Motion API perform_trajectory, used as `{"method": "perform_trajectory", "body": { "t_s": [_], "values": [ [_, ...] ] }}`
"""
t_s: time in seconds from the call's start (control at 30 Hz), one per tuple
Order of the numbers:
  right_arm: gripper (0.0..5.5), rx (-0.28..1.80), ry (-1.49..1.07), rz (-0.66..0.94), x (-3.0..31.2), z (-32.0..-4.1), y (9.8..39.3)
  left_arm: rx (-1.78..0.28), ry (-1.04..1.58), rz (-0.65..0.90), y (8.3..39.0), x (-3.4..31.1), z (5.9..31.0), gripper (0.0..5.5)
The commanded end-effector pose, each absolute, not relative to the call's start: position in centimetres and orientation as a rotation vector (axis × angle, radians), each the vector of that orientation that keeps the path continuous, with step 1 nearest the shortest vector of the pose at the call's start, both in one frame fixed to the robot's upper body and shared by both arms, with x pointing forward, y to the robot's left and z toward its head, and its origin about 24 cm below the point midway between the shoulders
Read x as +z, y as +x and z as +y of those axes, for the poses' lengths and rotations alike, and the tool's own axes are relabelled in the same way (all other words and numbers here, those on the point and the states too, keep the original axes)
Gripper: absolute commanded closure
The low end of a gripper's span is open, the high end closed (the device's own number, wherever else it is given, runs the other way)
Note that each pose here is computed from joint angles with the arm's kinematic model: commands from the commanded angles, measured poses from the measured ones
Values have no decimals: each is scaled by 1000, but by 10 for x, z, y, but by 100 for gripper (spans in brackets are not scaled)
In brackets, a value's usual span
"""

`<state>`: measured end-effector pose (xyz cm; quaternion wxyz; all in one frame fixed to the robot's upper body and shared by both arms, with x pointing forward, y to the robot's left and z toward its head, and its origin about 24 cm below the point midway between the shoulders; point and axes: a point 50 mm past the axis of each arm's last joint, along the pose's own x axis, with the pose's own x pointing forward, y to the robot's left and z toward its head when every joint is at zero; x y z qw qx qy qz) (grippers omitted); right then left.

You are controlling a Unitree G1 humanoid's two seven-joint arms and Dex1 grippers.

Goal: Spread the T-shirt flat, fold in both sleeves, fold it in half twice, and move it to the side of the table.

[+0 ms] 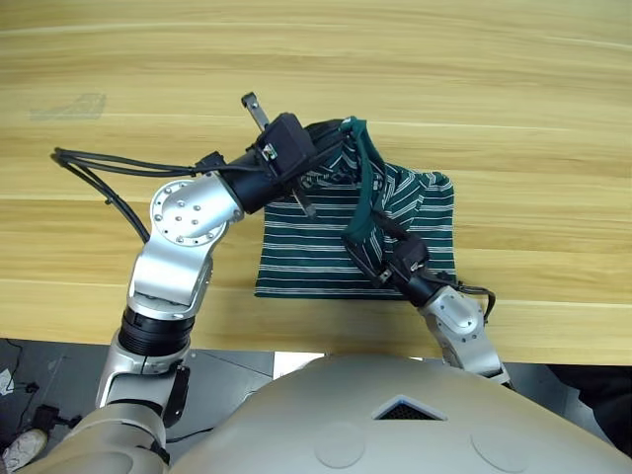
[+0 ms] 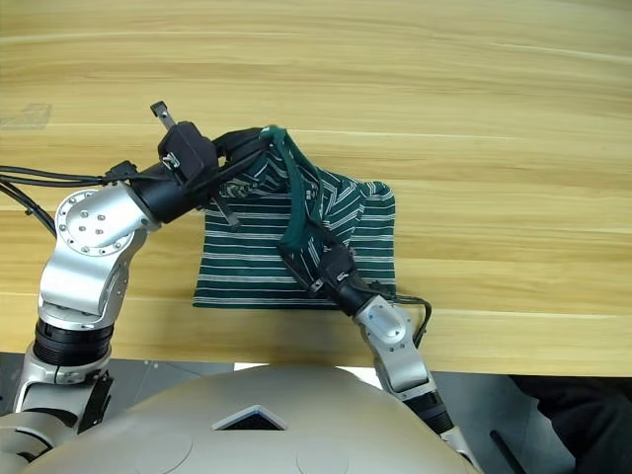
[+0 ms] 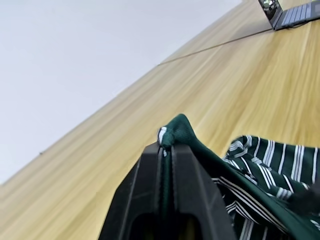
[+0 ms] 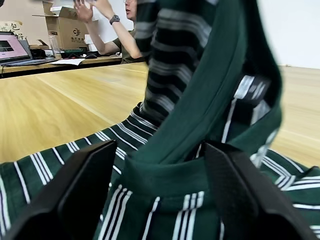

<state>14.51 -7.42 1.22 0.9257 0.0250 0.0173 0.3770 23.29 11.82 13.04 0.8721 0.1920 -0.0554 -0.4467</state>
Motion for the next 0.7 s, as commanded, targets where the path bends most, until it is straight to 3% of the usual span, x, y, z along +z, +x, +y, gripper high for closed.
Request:
{"method": "perform_trajectory", "body": {
  "t_s": [0.03,0.47,0.7],
  "values": [
    [233,782,43,61,9,-70,143,-935,420,-146,239,138,113,544],
    [233,785,29,67,7,-67,141,-929,414,-210,236,155,113,544],
    [355,779,24,63,7,-68,142,-895,413,-204,237,153,120,544]
  ]
}}
